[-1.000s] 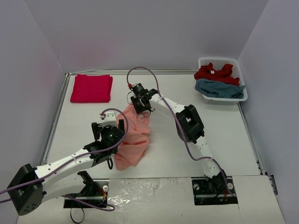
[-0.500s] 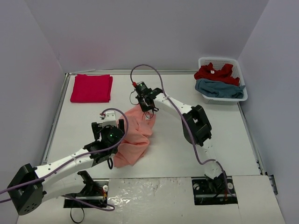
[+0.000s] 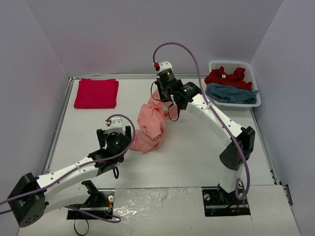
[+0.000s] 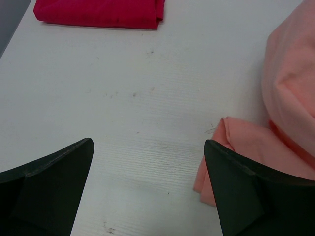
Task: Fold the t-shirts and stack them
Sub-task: Flatten out the tshirt
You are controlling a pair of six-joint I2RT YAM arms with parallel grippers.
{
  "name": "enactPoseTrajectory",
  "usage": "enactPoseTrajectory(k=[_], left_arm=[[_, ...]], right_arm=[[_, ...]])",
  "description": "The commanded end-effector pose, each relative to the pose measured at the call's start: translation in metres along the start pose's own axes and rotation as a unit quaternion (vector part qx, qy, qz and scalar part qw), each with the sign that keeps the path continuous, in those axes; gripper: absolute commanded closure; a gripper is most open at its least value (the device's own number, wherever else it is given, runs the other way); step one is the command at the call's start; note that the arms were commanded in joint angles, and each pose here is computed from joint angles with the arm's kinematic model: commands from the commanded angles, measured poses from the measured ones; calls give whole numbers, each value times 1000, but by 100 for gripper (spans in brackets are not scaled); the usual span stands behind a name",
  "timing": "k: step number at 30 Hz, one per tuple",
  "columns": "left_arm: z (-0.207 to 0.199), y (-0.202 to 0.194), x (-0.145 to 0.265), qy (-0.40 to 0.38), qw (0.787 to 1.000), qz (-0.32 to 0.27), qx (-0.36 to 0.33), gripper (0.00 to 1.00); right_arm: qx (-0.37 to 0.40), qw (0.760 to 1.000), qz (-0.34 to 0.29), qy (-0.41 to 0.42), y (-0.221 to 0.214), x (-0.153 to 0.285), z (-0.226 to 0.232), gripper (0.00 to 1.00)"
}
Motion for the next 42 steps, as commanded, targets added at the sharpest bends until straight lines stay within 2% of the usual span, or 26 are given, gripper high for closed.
enactPoseTrajectory(k=[1,4,10,21,27,36,40,42], left_arm=[[-2,18,0,-2,1000,-14,24,6],[-4,16,-1,-6,1000,-12,22,6],[-11,14,-4,-14,1000,-2,18,6],[-25,24,-4,-58,998,1,22,6],[-32,31,1,-91,995,9,38,6],[-50,55,32,-249,966,-5,70,6],[-68,64,49,-296,955,-17,19,5],[-84,62,57,-312,950,-19,-30,5]], right_arm=[[9,999,4,-53,-8,15,-18,100],[7,999,7,-54,-14,20,-21,100],[-21,998,-49,-22,17,70,-20,100],[-49,993,-108,-12,35,131,-34,100],[-38,994,-91,-51,19,120,-43,100],[-26,993,-71,-87,2,102,-48,100],[-26,993,-66,-91,-3,96,-49,100],[-28,993,-65,-91,-4,93,-49,100]])
Point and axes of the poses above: each gripper's point midway between its finger pads, its own x axis back along the fingers, its own z axis along the line the jaws close on, y = z × x, the point moved 8 cm from there along x, back along the fingers, and after that the axes turned 7 degrees about -x, right-handed, at the moved point
